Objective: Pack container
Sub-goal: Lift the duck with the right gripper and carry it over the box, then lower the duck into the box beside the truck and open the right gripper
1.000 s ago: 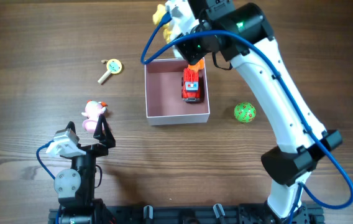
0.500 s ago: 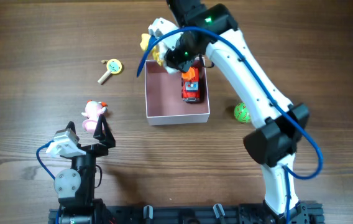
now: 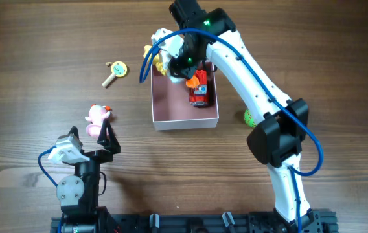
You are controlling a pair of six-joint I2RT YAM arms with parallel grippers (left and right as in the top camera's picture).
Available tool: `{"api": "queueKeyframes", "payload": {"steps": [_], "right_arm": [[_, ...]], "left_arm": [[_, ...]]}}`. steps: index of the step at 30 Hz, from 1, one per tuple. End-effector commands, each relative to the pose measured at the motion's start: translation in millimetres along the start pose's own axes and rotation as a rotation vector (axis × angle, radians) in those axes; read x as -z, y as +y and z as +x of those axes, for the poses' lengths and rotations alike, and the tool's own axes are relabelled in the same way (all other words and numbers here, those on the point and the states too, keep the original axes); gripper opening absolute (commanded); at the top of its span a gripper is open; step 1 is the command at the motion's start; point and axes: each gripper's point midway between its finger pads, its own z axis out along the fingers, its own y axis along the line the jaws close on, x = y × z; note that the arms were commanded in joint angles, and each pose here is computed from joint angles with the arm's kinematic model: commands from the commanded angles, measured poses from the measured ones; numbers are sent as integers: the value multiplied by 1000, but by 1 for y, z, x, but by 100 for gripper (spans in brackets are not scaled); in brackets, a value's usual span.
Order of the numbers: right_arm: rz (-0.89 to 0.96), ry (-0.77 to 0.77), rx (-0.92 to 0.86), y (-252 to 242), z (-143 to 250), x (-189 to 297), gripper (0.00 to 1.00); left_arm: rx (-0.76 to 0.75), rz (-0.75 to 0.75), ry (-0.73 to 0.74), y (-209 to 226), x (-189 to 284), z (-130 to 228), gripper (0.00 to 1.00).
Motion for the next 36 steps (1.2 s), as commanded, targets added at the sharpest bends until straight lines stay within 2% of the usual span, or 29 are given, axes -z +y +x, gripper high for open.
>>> {"api": "queueKeyframes", "payload": {"steps": [1, 12, 22, 36], "right_arm": [[-70, 19, 5, 8, 4, -25, 34], [-90, 56, -52, 6, 11, -48, 38], [-80, 77, -85, 4, 15, -52, 57], [-52, 84, -116, -2, 16, -52, 70]], "left_arm": [[9, 3, 8, 0, 0, 2, 100], [9, 3, 8, 0, 0, 2, 100], [9, 3, 8, 0, 0, 2, 100], [9, 3, 8, 0, 0, 2, 100]]}}
